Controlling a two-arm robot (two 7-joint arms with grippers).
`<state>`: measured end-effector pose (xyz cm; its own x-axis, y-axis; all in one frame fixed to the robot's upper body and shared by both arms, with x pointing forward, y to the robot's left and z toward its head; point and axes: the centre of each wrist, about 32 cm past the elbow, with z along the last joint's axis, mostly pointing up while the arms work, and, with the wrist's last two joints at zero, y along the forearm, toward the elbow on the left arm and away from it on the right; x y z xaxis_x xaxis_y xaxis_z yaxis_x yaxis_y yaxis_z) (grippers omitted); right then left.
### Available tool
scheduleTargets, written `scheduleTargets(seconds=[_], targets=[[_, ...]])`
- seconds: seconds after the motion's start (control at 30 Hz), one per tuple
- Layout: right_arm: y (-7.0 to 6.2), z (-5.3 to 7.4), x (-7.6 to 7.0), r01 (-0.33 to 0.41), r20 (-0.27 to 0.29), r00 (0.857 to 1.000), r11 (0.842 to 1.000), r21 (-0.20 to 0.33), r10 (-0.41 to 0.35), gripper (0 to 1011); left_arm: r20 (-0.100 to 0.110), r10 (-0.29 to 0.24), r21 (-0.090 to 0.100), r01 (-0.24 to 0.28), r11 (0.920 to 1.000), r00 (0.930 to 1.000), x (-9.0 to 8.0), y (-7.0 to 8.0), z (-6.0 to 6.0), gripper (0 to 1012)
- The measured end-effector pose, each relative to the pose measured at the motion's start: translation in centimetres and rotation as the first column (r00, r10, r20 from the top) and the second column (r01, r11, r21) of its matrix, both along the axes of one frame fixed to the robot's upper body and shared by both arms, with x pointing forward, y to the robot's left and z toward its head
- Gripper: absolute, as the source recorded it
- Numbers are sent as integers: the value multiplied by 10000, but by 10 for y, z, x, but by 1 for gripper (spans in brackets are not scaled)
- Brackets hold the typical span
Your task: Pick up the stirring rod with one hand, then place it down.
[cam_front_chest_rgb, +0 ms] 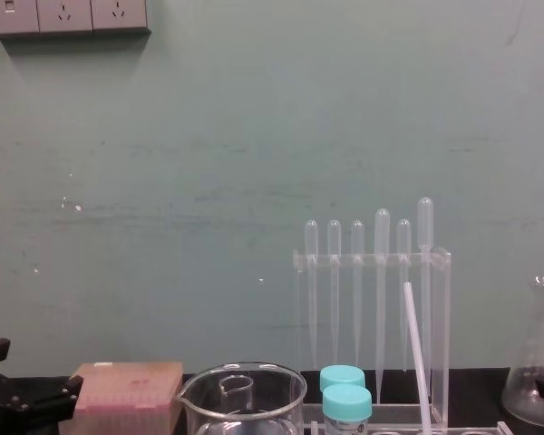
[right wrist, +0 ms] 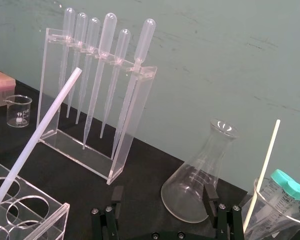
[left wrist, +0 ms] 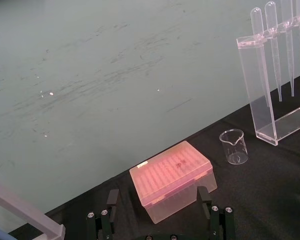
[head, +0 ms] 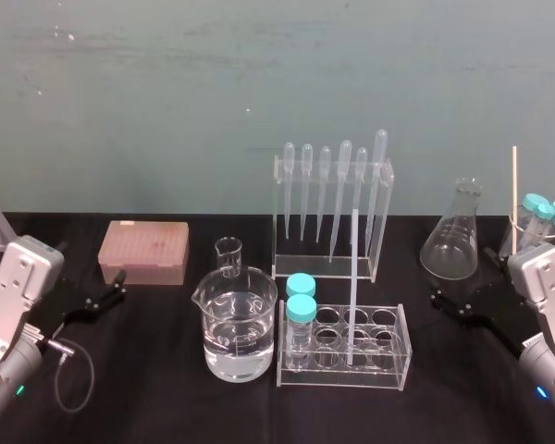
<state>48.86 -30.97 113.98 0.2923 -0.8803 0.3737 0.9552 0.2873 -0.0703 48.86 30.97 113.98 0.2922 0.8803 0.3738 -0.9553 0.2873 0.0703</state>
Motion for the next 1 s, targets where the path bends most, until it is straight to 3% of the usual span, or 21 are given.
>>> scheduleTargets(seconds=[1.0], targets=[[0,0,0,0,0,10000,10000,1,0,1003,0,0,-1,0,10000,10000,0,0,0,1000]])
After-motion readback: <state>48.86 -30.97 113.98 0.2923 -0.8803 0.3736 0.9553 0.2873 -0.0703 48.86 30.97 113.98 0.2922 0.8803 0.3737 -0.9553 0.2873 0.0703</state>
